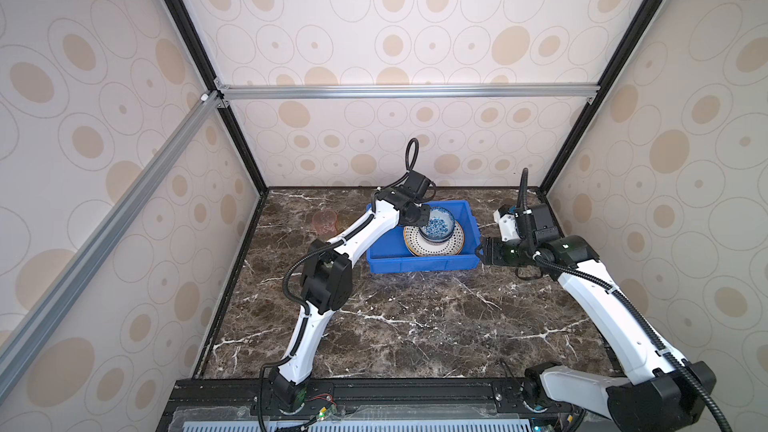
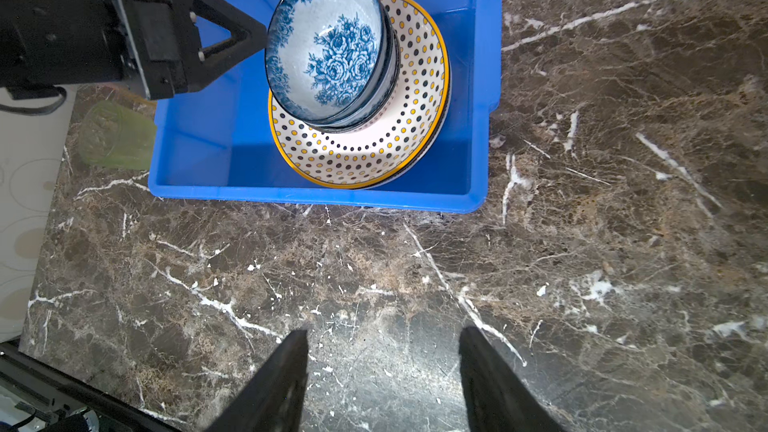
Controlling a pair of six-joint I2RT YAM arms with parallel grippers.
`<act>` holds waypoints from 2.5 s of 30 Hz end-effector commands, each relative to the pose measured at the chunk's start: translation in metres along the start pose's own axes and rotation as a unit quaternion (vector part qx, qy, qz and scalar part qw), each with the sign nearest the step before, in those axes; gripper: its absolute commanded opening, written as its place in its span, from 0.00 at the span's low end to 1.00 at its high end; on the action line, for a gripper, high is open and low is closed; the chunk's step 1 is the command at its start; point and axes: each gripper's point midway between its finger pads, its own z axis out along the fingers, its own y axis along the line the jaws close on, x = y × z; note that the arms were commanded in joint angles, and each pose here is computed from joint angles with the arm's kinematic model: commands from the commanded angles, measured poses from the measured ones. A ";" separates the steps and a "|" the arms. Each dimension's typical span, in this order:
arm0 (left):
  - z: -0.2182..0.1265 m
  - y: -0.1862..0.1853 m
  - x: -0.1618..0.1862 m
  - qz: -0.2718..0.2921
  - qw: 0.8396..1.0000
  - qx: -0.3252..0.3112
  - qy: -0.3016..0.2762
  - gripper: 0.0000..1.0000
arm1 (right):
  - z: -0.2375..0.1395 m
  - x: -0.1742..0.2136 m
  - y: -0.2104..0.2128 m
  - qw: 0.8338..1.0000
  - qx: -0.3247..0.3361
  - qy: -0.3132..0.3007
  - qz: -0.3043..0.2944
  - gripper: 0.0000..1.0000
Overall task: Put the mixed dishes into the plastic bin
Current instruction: 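Open the left gripper and lift it off the bowl rim, then move the left gripper over the green cup while the right shifts toward the bin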
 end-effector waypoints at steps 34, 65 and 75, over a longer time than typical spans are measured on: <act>-0.124 0.111 0.052 -0.047 0.991 -0.110 -0.062 0.27 | 0.007 -0.015 0.026 0.998 -0.057 0.001 0.016 0.61; -0.161 0.289 0.118 -0.194 0.953 -0.232 -0.033 0.29 | 0.018 -0.018 0.052 0.998 -0.066 0.021 -0.004 0.61; -0.126 0.296 0.127 -0.202 0.957 -0.208 -0.009 0.28 | 0.024 -0.017 0.060 0.997 -0.068 0.029 -0.014 0.61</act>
